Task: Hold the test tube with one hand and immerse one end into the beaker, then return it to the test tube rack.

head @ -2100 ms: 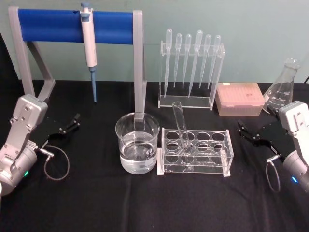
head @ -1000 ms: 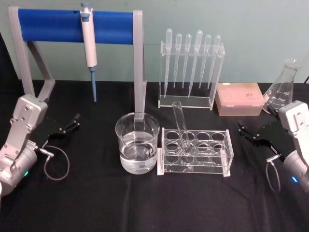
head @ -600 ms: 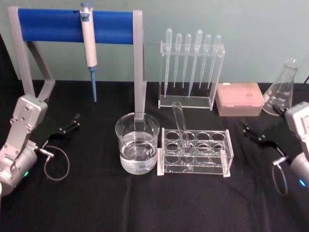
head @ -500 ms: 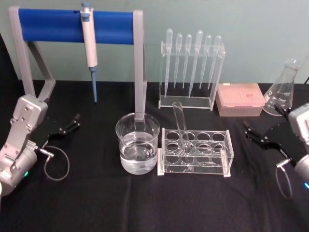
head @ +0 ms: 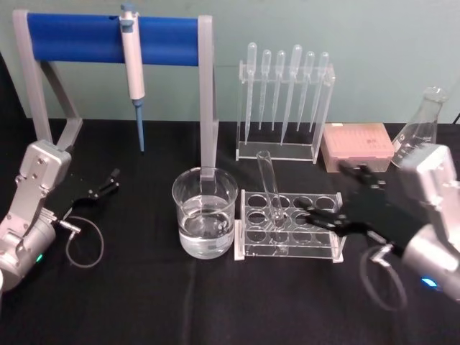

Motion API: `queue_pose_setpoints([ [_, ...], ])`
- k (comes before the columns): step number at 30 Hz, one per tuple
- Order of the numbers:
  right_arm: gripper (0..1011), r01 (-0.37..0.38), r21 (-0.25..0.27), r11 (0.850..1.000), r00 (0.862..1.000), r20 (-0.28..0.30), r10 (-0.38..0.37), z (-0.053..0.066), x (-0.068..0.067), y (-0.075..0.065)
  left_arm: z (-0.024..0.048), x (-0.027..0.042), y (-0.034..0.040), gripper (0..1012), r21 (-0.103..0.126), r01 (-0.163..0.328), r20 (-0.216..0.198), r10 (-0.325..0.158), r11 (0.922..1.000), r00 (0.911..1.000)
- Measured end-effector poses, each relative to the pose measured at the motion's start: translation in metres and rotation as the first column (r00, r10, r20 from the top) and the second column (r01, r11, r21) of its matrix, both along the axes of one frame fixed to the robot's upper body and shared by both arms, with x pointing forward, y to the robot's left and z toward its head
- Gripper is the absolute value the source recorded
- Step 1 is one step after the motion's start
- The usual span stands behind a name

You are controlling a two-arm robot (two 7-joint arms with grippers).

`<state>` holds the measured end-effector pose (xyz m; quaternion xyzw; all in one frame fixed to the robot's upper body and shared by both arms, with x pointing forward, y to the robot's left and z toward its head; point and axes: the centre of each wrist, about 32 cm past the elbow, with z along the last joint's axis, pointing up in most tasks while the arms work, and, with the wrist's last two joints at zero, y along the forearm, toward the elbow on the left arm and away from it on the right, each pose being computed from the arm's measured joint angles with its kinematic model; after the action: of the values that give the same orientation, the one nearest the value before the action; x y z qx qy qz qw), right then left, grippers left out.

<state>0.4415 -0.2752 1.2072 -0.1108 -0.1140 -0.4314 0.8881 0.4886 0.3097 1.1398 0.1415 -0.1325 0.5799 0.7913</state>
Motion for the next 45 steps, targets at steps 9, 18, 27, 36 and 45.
queue_pose_setpoints([
  [9,1004,-0.081,0.024,0.996,0.996,-0.047,0.082,0.001,0.025,0.033,0.0,0.0,0.0,1000,0.0,0.0,0.0,0.0,1.0,1.0],
  [18,1004,-0.106,0.004,0.994,0.991,-0.086,0.106,0.002,0.05,0.051,0.0,0.0,0.0,1000,0.0,0.0,0.0,0.0,1.0,1.0],
  [27,887,-0.11,0.006,0.994,0.986,-0.122,0.109,0.007,0.061,0.058,0.0,0.0,0.0,1000,0.0,0.0,0.0,0.0,1.0,1.0],
  [36,609,-0.105,0.014,0.994,0.986,-0.129,0.106,0.008,0.062,0.059,0.0,0.0,0.0,1000,0.0,0.0,0.0,0.0,1.0,1.0],
  [45,335,-0.094,0.03,0.995,0.988,-0.123,0.097,0.009,0.059,0.059,0.0,0.0,0.0,1000,0.0,0.0,0.0,0.0,1.0,1.0],
])
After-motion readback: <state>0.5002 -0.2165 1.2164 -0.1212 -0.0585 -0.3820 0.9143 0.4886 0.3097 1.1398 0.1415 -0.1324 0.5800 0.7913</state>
